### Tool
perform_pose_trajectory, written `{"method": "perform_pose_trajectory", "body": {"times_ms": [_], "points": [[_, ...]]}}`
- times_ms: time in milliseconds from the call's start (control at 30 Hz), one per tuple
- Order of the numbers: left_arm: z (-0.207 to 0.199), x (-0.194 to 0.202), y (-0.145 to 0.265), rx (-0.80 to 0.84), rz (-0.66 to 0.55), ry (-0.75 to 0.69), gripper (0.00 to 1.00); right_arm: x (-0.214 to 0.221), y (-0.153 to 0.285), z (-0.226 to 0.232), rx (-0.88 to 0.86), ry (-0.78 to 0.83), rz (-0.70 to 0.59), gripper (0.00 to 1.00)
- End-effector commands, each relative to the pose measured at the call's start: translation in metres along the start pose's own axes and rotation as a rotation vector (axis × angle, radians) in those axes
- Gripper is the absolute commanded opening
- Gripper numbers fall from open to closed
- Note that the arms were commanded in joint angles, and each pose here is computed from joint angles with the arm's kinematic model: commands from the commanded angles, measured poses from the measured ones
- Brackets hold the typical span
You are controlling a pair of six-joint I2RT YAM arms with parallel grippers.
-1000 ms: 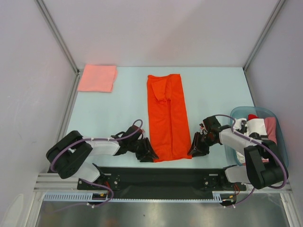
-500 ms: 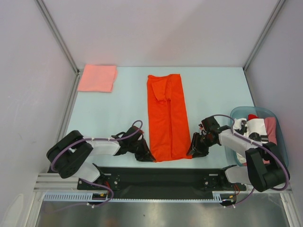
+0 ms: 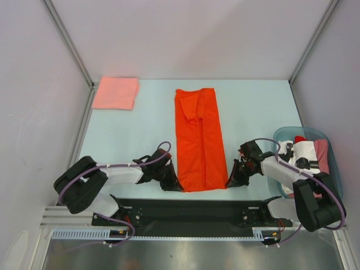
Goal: Fold and stack the t-shirts
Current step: Fold the tshirt
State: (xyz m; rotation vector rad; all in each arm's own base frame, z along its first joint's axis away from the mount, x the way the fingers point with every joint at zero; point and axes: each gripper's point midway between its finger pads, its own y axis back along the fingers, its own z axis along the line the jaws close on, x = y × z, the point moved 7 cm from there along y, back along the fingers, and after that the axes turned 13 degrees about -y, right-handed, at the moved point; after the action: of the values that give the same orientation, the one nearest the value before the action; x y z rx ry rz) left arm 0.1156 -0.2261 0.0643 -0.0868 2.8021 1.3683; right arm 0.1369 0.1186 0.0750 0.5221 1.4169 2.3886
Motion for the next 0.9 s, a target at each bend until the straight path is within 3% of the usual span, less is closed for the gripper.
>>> {"method": "perform_pose_trajectory", "body": {"times_ms": [0,267,633,867], "points": [[0.038,0.003,0.004,-0.268,-0.052,-0.054,0.00,0.001,0.002,-0.004,-0.004,0.008,-0.057,0.00],[0.002,-0.027,0.025,-0.271,-0.106,-0.148,0.00,-0.026,0.032,0.049,-0.169,0.106,-0.124,0.00],[-0.061,-0.110,0.053,-0.207,-0.215,-0.218,0.00,-0.092,0.064,0.113,-0.215,0.193,-0.209,0.00],[-0.085,-0.160,0.067,-0.136,-0.264,-0.213,0.00,-0.128,0.066,0.138,-0.212,0.221,-0.181,0.00]]}}
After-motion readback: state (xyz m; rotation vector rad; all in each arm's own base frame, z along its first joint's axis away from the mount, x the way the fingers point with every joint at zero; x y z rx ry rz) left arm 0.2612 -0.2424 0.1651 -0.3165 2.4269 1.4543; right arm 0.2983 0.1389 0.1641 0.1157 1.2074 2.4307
